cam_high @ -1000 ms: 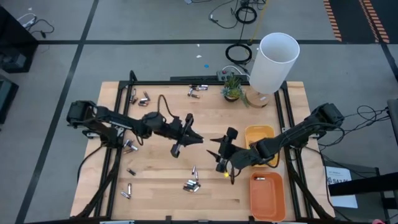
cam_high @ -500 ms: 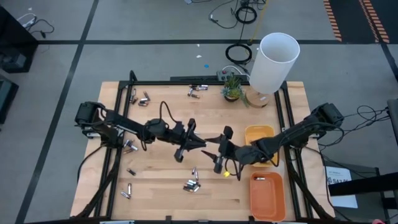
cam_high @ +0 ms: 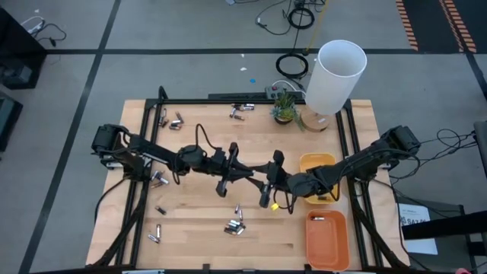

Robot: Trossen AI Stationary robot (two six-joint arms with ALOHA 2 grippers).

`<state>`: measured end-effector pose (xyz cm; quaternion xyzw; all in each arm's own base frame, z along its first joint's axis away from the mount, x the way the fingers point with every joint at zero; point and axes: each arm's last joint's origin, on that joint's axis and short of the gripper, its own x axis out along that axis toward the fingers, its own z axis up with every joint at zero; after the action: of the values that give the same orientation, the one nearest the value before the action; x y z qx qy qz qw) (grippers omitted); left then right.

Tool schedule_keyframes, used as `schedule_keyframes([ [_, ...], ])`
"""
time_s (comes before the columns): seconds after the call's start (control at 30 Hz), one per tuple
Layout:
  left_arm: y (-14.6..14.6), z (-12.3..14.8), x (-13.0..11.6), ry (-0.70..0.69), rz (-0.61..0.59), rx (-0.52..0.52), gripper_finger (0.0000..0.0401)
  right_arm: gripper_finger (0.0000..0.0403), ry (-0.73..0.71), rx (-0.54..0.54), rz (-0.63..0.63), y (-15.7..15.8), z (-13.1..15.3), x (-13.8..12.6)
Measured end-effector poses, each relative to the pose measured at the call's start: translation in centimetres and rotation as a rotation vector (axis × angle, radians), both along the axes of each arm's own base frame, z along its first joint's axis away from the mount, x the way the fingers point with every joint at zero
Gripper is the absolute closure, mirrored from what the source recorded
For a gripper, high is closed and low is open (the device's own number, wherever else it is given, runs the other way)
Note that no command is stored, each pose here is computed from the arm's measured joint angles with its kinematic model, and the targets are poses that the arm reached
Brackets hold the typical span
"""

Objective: Sort batteries
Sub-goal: Put the black battery into the orange bin

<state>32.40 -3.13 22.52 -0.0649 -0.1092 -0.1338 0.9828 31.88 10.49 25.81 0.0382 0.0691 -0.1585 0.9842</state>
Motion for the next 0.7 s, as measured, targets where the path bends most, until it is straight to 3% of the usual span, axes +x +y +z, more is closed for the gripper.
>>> schedule_keyframes([
  [0.3, 0.06, -0.06, 0.06, 0.007, 0.028, 0.02, 0.0368, 0.0319, -0.016, 0.024, -0.009, -0.04, 0.09, 0.02],
  [0.5, 0.05, -0.25, 0.09, 0.03, 0.027, 0.025, 0.0368, 0.0385, -0.002, 0.003, -0.008, -0.13, 0.0, 0.04],
  [0.7, 0.04, -0.84, 0.22, 0.1, 0.023, 0.031, 0.0343, 0.0388, 0.03, -0.013, -0.003, -0.13, -0.36, 0.01],
])
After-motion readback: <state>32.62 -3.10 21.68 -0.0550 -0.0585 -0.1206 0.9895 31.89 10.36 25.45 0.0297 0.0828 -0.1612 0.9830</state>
